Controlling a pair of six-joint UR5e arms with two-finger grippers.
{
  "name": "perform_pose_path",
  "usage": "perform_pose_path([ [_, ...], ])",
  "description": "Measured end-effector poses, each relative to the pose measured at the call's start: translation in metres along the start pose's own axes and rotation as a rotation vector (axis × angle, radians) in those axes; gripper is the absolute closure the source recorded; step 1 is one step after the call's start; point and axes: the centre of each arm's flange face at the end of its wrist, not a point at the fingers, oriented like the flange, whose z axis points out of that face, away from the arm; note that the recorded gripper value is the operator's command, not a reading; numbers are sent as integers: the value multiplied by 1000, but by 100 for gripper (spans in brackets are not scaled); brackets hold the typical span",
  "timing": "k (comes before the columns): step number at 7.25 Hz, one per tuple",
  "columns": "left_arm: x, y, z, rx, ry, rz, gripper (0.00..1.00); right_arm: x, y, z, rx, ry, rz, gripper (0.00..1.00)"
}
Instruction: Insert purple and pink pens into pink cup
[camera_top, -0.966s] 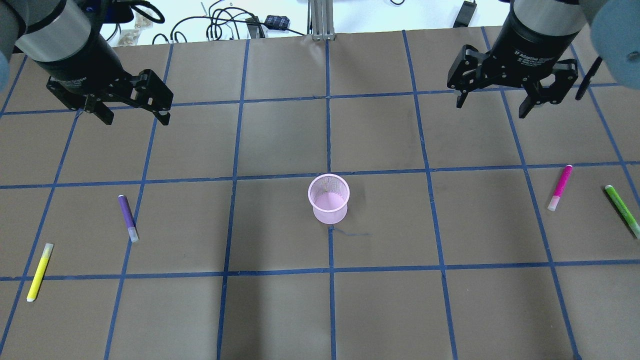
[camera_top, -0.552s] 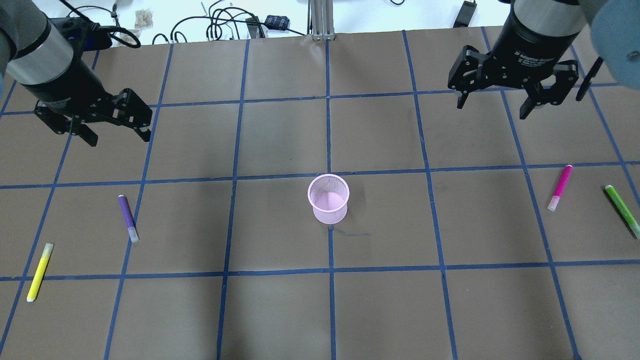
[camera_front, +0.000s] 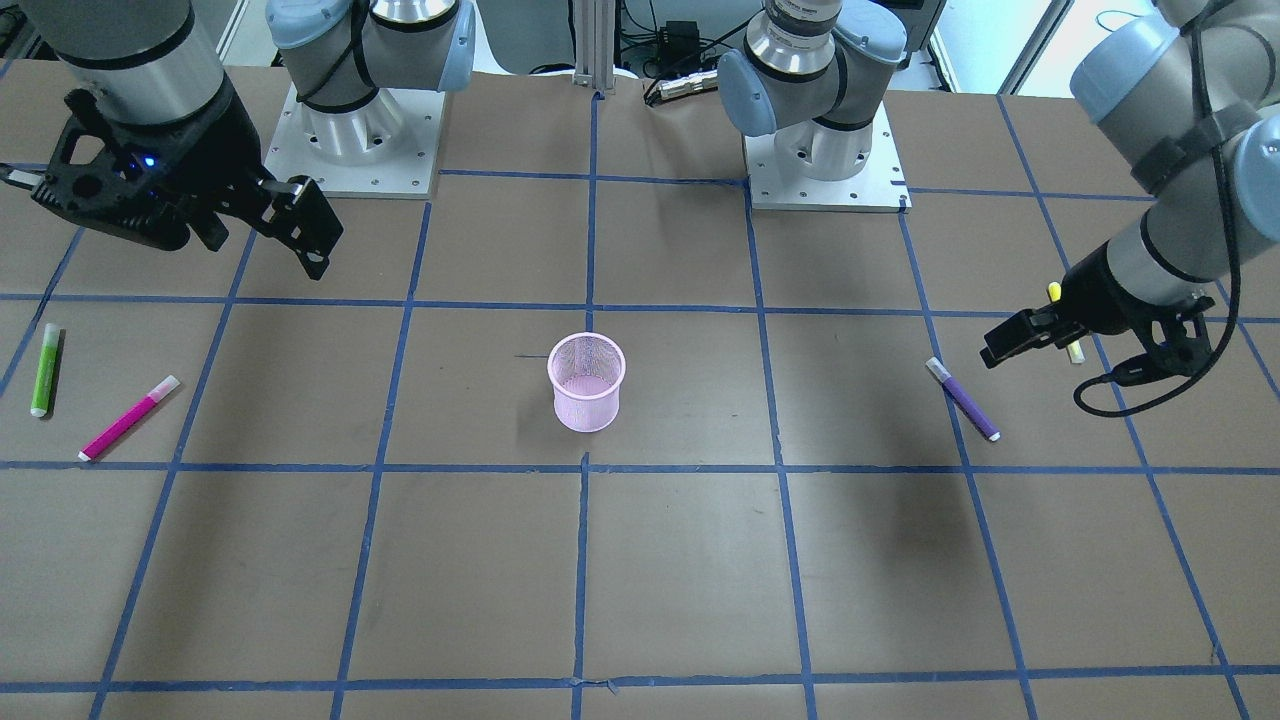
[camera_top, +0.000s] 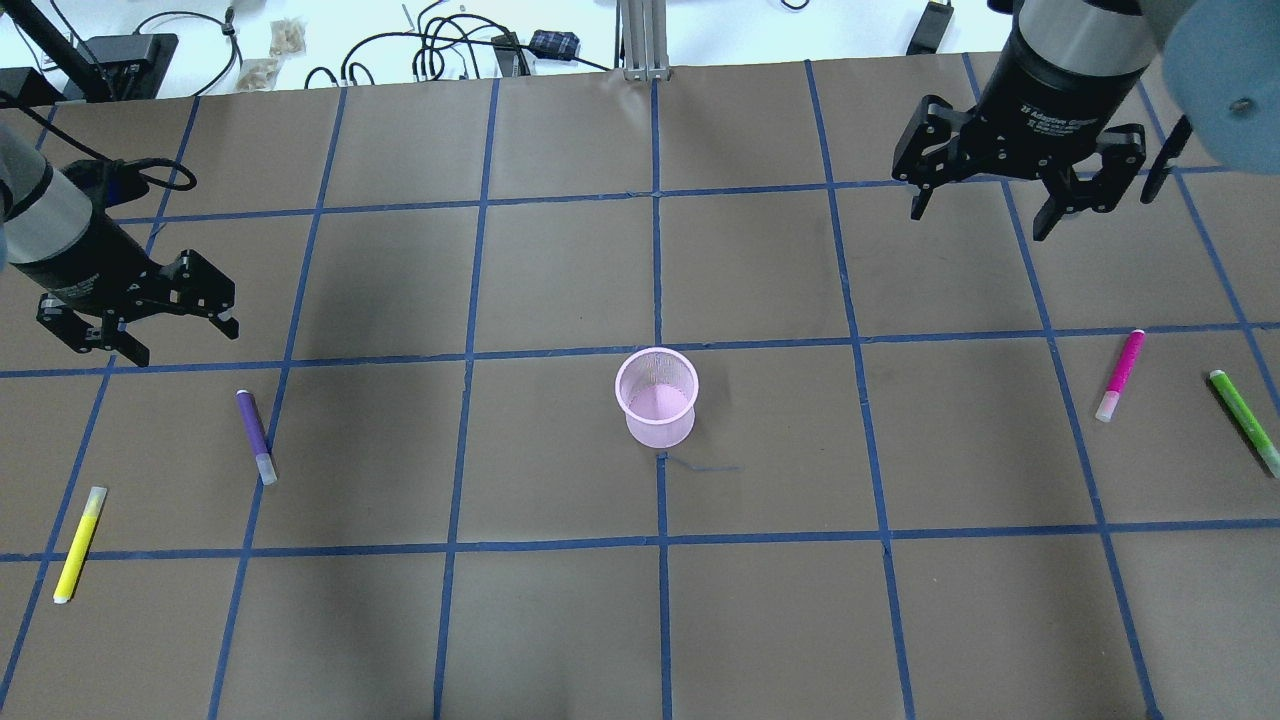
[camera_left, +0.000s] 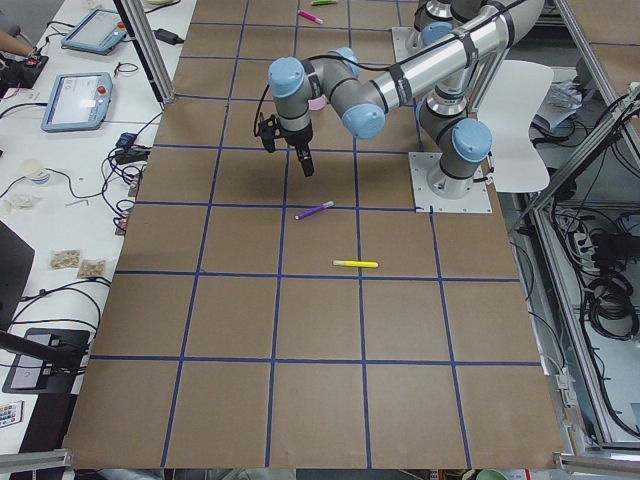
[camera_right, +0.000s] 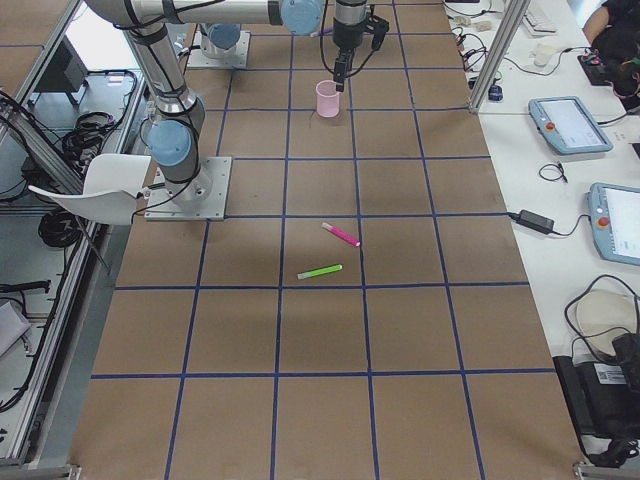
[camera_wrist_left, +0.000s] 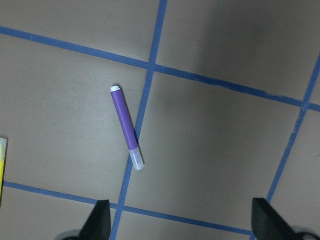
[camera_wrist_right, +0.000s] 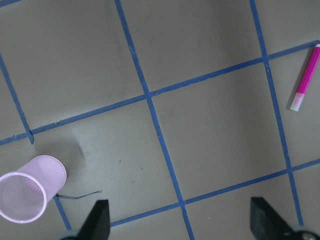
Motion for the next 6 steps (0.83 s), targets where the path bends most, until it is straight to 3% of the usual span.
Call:
perform_pose_path([
  [3,-17,-38,80,-49,9,-15,0,79,-86,69,-100,7,276,0],
  [6,-37,-42,126,-107,20,-48,0,178,-148,129,-124,-51,416,0],
])
